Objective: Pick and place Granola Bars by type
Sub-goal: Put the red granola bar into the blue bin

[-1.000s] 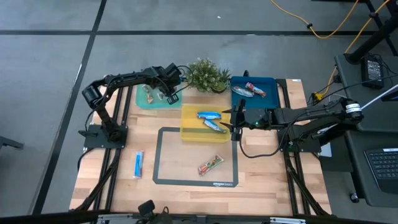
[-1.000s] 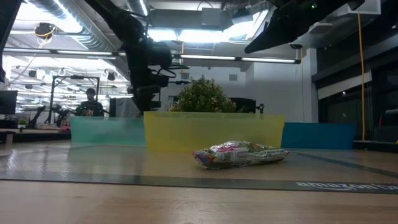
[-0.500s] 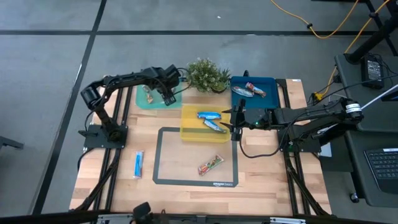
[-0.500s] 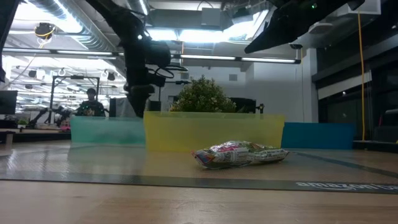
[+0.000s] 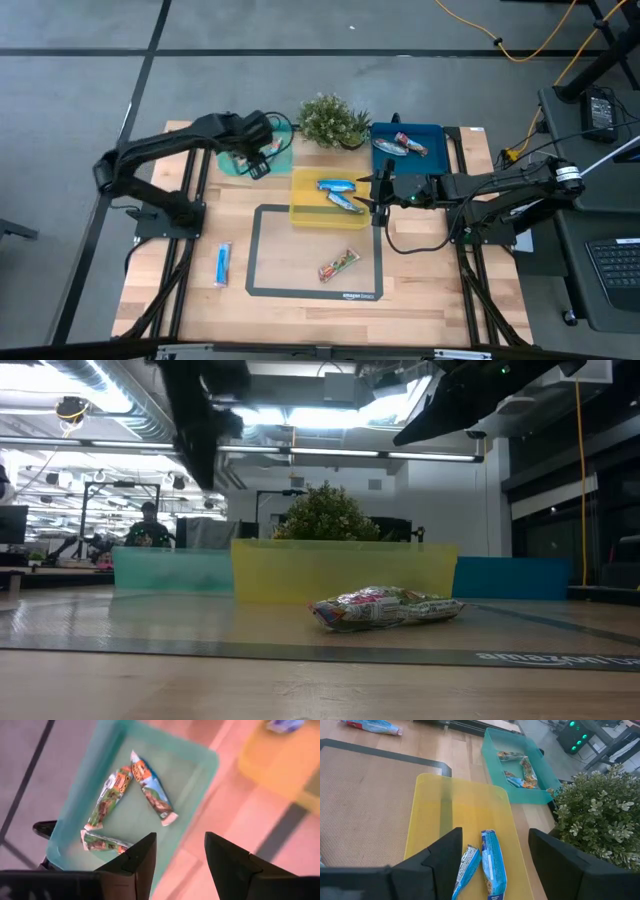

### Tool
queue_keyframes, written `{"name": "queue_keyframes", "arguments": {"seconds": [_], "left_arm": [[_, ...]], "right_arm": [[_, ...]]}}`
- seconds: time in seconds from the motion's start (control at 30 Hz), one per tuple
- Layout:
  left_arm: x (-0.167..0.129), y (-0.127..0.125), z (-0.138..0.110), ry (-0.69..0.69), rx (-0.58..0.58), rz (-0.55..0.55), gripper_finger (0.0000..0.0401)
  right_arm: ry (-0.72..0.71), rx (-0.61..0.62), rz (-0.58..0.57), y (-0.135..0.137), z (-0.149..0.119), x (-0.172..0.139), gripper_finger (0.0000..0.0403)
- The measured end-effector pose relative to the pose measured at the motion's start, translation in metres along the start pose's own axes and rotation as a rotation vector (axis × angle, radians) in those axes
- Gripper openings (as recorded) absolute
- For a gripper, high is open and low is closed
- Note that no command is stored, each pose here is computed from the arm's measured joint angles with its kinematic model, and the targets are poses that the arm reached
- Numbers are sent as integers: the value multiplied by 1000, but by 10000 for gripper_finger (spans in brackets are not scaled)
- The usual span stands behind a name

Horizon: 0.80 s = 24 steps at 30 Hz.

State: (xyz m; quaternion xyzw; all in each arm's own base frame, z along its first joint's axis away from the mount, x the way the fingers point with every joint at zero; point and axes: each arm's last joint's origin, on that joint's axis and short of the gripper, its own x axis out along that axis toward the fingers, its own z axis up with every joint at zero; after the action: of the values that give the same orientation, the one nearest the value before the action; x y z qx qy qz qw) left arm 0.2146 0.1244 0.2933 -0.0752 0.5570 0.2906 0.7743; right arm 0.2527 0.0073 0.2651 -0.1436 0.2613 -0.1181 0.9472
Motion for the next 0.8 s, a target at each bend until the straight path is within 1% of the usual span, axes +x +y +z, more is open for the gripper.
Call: {"name": "queue_keyframes", "arguments": {"seconds": [0.1,0.2,0.33,0.47,0.67,0.8], "left_arm": [[-27,-7,-12,-73,9,-23,160],[-55,-12,-29,-142,5,-55,159],[-85,-16,-51,-248,-60,-113,157],[-106,-23,-69,-309,-99,-206,156],[-123,-48,-87,-331,-56,-364,149],[-128,-70,-98,-268,-35,-431,145]], "right_arm": [[0,1,0,0,0,0,229],[0,2,0,0,0,0,229],[0,2,0,0,0,0,229],[-1,2,0,0,0,0,229],[-1,27,0,0,0,0,229],[0,28,0,0,0,0,229]]}}
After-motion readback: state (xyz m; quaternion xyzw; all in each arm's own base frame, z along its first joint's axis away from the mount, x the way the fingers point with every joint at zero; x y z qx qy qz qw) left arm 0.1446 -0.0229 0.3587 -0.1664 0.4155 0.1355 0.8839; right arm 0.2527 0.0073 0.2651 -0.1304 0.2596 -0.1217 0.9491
